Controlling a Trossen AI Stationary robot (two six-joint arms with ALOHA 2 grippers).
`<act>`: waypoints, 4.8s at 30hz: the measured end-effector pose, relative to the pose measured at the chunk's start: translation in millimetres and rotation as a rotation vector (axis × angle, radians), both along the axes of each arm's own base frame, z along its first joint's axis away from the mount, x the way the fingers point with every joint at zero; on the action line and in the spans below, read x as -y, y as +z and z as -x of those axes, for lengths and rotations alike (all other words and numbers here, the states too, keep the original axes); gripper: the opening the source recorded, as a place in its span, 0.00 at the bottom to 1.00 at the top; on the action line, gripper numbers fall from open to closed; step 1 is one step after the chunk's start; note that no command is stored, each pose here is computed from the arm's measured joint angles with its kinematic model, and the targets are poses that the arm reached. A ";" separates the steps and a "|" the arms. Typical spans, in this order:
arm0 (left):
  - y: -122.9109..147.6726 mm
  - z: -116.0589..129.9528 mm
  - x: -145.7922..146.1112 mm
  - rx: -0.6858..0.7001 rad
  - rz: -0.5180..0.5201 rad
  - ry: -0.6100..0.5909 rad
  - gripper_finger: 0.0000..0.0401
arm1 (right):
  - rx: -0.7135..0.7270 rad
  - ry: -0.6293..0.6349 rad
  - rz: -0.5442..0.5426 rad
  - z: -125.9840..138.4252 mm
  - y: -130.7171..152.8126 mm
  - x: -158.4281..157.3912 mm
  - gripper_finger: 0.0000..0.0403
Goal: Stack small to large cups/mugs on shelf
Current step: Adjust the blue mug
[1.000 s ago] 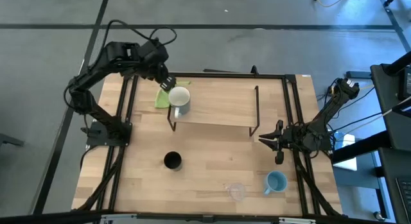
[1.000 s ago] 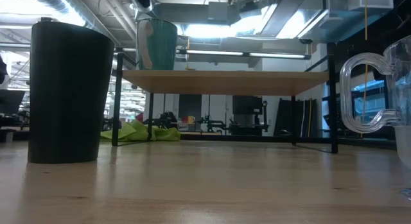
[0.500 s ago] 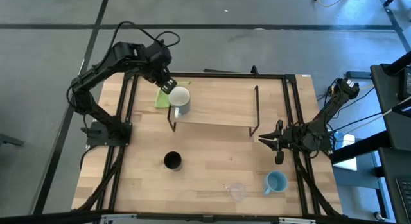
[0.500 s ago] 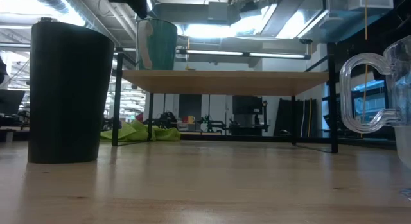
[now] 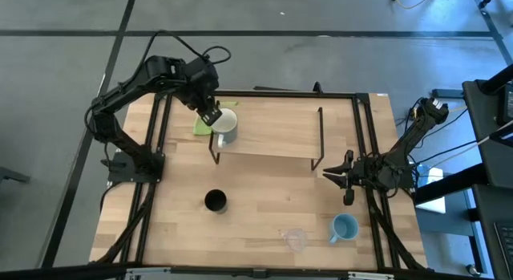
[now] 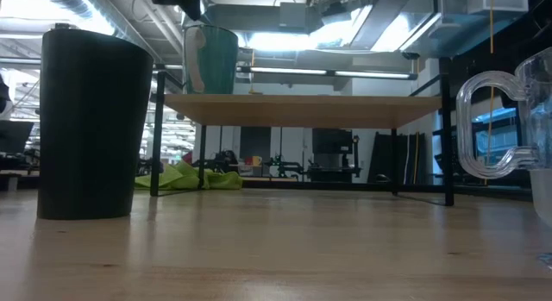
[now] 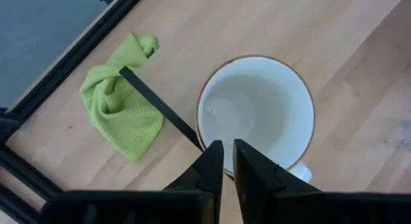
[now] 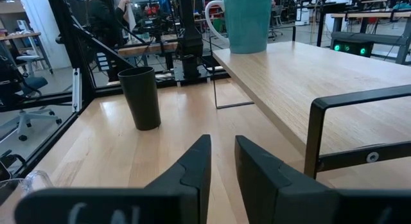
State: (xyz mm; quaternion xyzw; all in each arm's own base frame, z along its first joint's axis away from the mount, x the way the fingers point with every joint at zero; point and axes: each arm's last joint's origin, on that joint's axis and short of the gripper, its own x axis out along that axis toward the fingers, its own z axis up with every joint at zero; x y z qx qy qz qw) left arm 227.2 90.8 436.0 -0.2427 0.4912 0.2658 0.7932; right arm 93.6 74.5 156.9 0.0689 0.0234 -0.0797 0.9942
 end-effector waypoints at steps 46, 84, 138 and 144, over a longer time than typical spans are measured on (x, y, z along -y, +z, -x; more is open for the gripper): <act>-38.6 -13.6 -14.1 -0.128 -0.056 0.008 0.34 | 0.000 0.000 0.001 0.0 0.0 0.0 0.18; -59.5 -26.4 -17.4 -0.081 0.011 -0.015 0.33 | 0.000 0.000 0.001 0.0 0.0 0.0 0.18; -53.9 -31.4 -18.6 -0.107 0.006 -0.048 0.19 | 0.000 0.000 0.000 0.0 0.0 0.0 0.18; -53.6 -31.9 -18.8 -0.102 -0.002 -0.061 0.12 | 0.000 0.000 0.000 0.0 0.1 0.0 0.18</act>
